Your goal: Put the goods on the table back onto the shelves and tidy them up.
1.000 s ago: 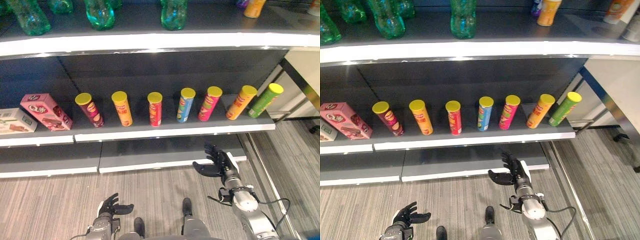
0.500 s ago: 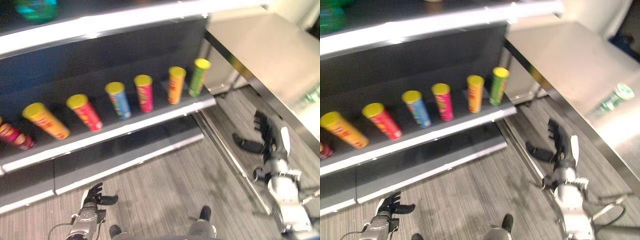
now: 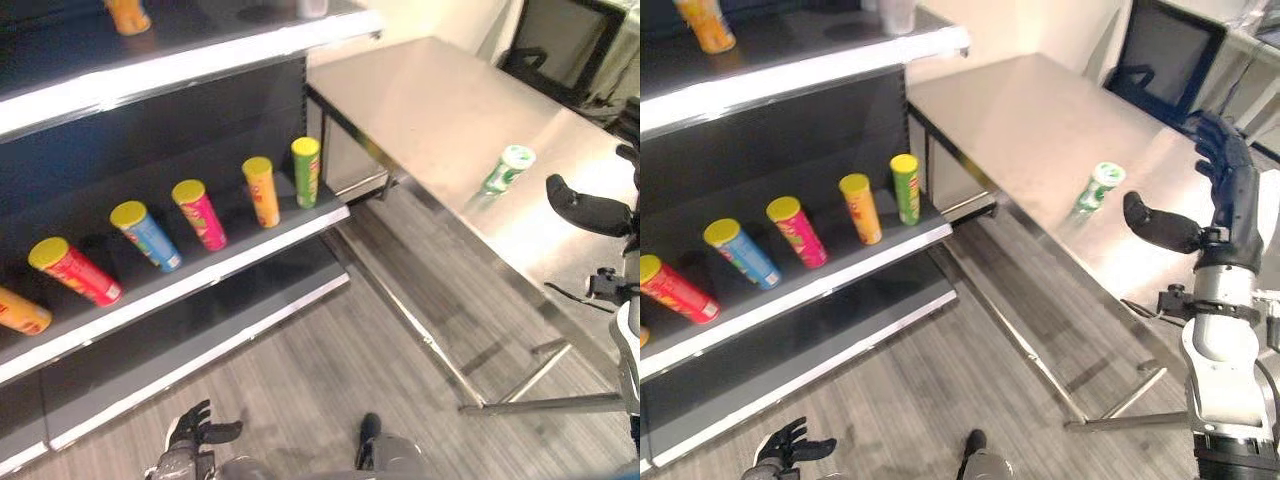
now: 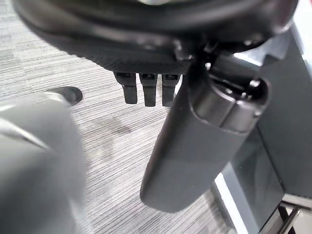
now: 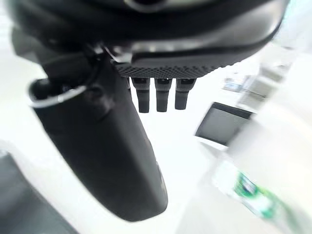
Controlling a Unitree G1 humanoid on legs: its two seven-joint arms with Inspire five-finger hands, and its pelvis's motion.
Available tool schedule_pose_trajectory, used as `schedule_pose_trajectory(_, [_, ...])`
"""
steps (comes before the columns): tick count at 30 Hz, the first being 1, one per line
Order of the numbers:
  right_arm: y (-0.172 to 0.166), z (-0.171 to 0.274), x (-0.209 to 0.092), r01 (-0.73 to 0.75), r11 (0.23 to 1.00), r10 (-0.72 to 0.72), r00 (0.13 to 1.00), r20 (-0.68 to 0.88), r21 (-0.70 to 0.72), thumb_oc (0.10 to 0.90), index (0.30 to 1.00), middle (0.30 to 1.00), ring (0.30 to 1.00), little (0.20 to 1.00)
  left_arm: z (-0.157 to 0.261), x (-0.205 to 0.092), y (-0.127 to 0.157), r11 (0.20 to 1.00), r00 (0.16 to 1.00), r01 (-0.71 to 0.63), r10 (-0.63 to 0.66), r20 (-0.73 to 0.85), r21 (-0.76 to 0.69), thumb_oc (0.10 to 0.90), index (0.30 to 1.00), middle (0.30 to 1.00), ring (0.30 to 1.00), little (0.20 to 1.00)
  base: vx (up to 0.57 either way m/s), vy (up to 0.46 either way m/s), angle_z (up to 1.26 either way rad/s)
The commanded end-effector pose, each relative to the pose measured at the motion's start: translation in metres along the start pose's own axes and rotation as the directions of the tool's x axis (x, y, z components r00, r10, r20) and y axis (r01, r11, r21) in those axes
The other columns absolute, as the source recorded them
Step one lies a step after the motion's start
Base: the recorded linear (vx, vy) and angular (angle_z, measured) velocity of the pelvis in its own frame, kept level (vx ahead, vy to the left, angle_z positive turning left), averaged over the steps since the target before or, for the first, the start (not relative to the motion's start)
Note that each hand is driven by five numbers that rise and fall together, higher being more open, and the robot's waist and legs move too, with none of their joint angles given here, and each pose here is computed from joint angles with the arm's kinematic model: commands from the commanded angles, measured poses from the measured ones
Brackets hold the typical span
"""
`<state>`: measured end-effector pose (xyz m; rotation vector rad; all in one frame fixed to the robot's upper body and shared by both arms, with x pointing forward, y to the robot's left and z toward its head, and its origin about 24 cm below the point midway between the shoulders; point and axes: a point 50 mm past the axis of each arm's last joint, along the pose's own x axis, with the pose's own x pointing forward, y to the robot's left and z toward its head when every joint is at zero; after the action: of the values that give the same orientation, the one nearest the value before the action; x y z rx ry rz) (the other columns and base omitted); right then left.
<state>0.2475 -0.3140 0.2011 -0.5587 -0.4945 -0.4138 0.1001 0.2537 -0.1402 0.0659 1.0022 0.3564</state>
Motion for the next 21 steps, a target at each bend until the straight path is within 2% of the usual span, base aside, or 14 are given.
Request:
schedule_pose_trajectory(1, [-0.021,0.053,0.027,0.053,0.998,-0.055,0.964,0.261,0.015,0.800,0.900,0.900,0.900,0.900,0.028,0.002,0.007,1.000,0.992,0.003,-0.004,0.123,0.008,0.800,0.900,0.900,0.900,0.900,0.22,-0.048,-0.59])
schedule_pose_trajectory(4, [-0.024,0.051,0.033,0.079,0.997,-0.079,0.964,0.253,0.010,0.800,0.900,0.900,0.900,0.900,0.024,0.001,0.001,0.998,0.993,0.029,-0.035,0.113,0.056,0.800,0.900,0.900,0.900,0.900,0.21,-0.002,-0.29])
schedule_pose_trajectory(9, [-0.015,0.050,0.040,0.061,0.997,-0.071,0.968,0.240,0.050,0.800,0.900,0.900,0.900,0.900,0.014,0.001,-0.001,0.999,0.997,0.028,-0.030,0.075,0.037,0.800,0.900,0.900,0.900,0.900,0.23,0.022,-0.69])
schedule_pose_trajectory(14, [-0.009,0.048,0.041,0.020,0.995,-0.043,0.971,0.234,0.099,0.800,0.900,0.900,0.900,0.900,0.004,-0.001,0.003,0.999,0.999,0.024,-0.025,0.045,0.036,0.800,0.900,0.900,0.900,0.900,0.20,0.080,-0.09])
schedule_pose_trajectory(21, [-0.002,0.039,0.042,-0.027,0.999,0.019,0.982,0.187,0.040,0.800,0.900,0.900,0.900,0.900,0.006,-0.001,0.014,0.999,0.999,0.000,-0.003,0.047,0.051,0.800,0.900,0.900,0.900,0.900,0.09,0.099,-0.28])
